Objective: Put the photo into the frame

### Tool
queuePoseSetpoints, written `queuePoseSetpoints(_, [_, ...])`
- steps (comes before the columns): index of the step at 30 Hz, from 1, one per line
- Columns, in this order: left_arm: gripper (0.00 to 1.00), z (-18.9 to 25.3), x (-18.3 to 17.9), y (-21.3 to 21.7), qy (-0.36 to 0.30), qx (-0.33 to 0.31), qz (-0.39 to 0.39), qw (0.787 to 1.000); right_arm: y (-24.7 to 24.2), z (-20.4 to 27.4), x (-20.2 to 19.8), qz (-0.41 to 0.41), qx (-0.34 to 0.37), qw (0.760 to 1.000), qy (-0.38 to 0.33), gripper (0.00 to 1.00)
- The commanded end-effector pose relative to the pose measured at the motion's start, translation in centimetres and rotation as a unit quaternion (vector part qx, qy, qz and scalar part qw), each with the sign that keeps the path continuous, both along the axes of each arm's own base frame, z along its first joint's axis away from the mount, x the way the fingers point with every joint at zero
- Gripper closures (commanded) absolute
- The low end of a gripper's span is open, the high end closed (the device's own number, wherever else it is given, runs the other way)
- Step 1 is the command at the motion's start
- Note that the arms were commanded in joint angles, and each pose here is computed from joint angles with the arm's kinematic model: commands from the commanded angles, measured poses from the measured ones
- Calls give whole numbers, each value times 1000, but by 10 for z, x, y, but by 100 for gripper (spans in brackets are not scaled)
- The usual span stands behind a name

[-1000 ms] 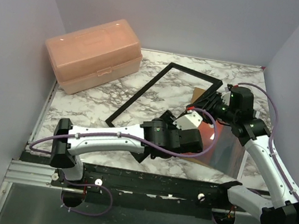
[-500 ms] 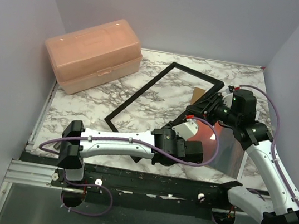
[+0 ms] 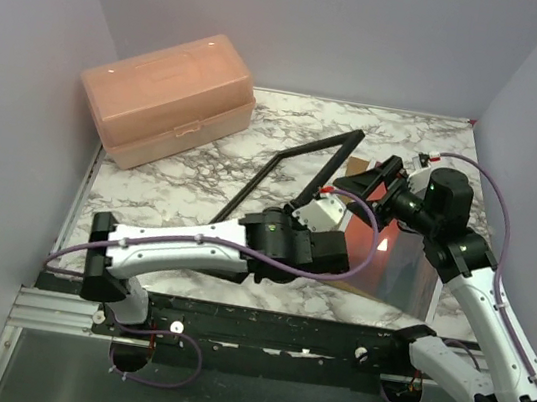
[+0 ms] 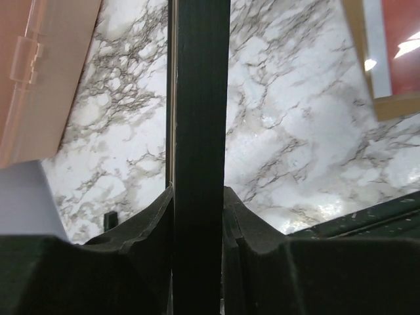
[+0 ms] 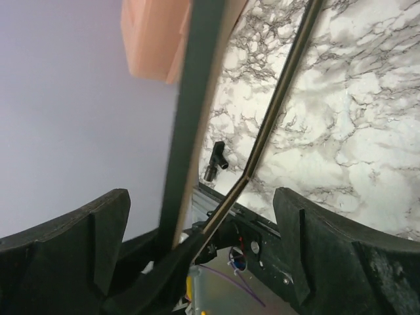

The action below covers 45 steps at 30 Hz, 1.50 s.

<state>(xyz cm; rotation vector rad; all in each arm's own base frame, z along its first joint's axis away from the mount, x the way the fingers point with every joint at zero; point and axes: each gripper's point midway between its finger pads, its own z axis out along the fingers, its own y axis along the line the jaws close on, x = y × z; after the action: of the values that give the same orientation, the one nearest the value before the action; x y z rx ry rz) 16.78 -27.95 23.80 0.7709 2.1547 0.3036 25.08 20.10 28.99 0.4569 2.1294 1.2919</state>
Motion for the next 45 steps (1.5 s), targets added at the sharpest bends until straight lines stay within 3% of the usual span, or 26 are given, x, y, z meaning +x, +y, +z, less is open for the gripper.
queuePoseSetpoints(1, [100, 57, 2, -2, -2, -138, -34, 990, -1, 11, -2, 1, 10, 999, -30, 0])
queuePoseSetpoints(11, [100, 112, 21, 19, 21, -333, -50, 941, -5, -24, -5, 3, -17, 1000, -6, 0])
queuePoseSetpoints(17, [100, 117, 30, 54, 17, -408, -10, 913, -13, -67, -8, -3, -63, 998, 30, 0])
queuePoseSetpoints(23, [100, 111, 29, 75, 21, -501, 12, 865, -19, -104, -8, -8, -92, 994, 55, 0])
queuePoseSetpoints(29, [100, 105, 34, 94, 12, -534, 41, 845, -13, -144, -10, 14, -94, 992, 81, 0])
queuePoseSetpoints(36, [100, 71, 40, 95, 55, -549, 71, 831, -4, -180, -13, 42, -79, 991, 99, 1])
queuePoseSetpoints(45, [100, 31, 49, 116, 68, -549, 111, 825, 11, -216, -12, 89, -77, 986, 120, 18])
